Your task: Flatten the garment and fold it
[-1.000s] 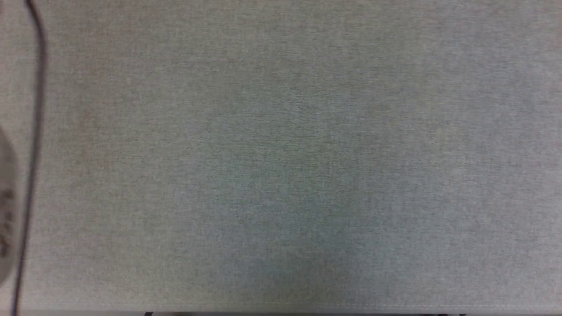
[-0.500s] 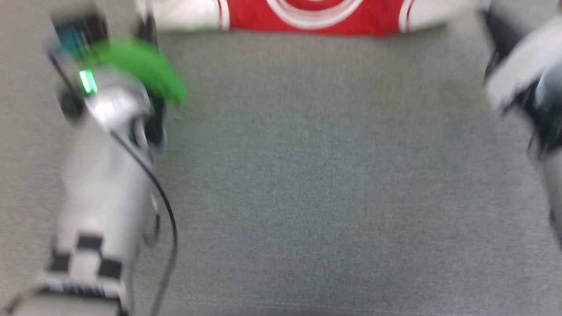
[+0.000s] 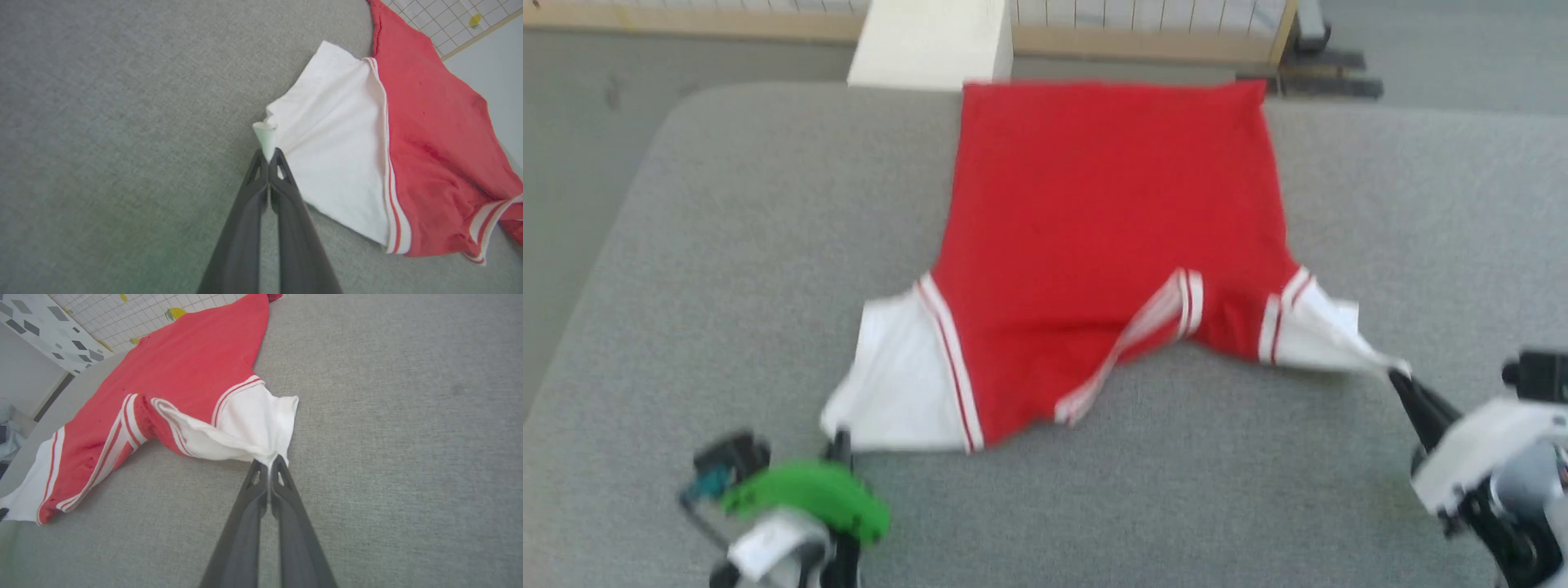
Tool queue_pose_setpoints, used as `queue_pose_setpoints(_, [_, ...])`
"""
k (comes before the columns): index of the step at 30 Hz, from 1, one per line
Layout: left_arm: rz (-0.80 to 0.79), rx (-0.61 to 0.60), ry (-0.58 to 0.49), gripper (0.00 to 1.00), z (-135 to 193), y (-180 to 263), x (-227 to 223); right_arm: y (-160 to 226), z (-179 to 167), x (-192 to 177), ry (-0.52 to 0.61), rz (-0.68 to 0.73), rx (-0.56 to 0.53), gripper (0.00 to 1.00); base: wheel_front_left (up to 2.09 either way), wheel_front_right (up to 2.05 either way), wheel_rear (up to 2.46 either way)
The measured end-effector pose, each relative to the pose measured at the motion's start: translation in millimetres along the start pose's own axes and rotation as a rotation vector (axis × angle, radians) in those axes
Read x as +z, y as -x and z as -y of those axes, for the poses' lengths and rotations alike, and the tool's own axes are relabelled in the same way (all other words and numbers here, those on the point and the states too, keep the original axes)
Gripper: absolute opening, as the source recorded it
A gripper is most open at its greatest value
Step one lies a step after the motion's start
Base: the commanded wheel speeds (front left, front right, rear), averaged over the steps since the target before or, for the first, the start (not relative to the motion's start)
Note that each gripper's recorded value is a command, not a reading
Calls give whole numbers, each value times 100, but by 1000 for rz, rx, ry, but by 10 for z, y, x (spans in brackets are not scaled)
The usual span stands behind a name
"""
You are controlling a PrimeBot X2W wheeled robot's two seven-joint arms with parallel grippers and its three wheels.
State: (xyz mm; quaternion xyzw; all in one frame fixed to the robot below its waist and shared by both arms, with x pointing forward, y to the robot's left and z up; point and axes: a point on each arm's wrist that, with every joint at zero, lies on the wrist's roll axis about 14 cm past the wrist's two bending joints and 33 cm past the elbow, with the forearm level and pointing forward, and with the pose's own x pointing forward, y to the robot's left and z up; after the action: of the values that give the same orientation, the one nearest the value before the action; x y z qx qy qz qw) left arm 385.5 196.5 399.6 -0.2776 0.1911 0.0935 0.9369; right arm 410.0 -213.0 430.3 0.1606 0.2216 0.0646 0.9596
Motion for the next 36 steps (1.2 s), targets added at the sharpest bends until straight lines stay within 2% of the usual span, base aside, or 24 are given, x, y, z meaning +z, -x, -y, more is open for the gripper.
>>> queue_pose_setpoints(6, [-56,53,29,0,-204,376,-141,339,100,-160,21,-36,-38,0,0,0,0])
queue_pose_setpoints(10, [-68,56,-23,0,-226,460,-83,471,94,-237,54,-87,-42,0,0,0,0])
queue_pose_setpoints(12, [-77,58,-72,0,-244,460,-49,504,75,-259,108,-127,-40,0,0,0,0])
queue_pose_setpoints(17, [-119,45,-185,0,-161,420,-66,511,-8,-444,267,-338,-27,0,0,0,0])
queue_pose_setpoints(22, [-156,42,-221,0,-96,333,-131,439,-28,-632,410,-590,-46,0,0,0,0])
queue_pose_setpoints(28, [-174,38,-223,0,-44,193,-167,382,13,-903,488,-810,-69,0,0,0,0])
queue_pose_setpoints(32, [-190,47,-219,0,-66,155,-215,328,31,-962,501,-862,-70,0,0,0,0])
queue_pose_setpoints(34, [-191,50,-215,0,-73,143,-222,304,37,-963,489,-863,-68,45,0,0,0])
queue_pose_setpoints(35, [-185,51,-214,0,-74,137,-212,296,43,-952,480,-855,-68,94,0,0,0])
queue_pose_setpoints(36, [-183,51,-213,0,-74,136,-205,292,43,-941,471,-848,-69,100,0,0,0])
